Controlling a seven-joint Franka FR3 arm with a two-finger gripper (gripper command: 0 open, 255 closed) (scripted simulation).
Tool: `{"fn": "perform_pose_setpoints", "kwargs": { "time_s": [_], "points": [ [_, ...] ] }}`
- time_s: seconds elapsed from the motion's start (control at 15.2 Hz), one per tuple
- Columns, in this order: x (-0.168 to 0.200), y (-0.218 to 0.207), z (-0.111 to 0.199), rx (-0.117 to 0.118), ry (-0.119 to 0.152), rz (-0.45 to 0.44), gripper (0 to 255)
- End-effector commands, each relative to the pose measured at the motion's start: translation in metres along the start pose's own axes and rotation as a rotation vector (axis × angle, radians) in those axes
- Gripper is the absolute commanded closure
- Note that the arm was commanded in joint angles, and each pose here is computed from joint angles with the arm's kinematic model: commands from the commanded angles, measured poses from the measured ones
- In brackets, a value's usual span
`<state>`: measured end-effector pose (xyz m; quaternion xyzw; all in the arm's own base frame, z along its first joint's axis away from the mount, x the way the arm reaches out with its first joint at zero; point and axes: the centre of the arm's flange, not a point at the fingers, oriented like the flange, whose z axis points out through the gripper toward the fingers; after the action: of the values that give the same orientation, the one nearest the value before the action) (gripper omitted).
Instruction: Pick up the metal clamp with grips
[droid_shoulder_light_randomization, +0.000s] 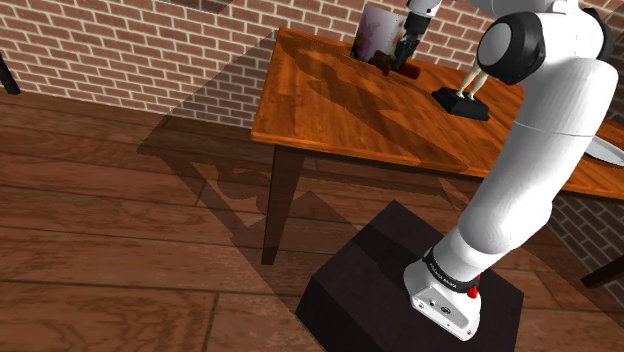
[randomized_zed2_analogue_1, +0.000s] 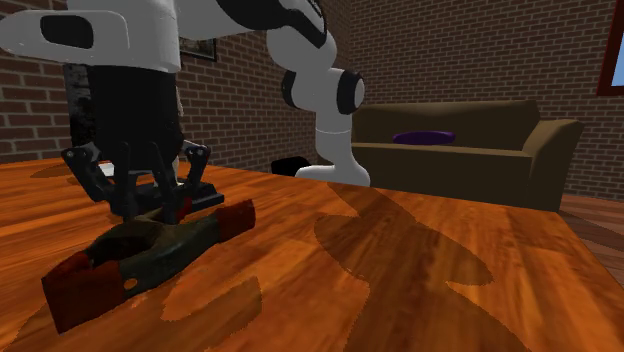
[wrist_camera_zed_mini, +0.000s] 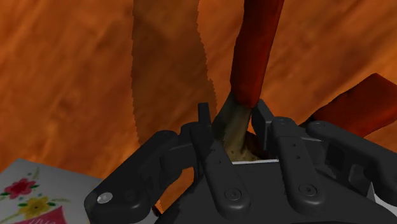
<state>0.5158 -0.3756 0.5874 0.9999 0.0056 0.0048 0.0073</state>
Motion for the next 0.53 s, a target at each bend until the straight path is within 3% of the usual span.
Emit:
{"fn": "perform_pose_setpoints", "kwargs": {
  "time_s": [0.0, 0.46],
  "points": [
    [0.001, 0.000, -0.010, 0.000, 0.000, 0.000, 255],
    [0.001, 0.000, -0.042, 0.000, 0.000, 0.000, 255]
  ]
}}
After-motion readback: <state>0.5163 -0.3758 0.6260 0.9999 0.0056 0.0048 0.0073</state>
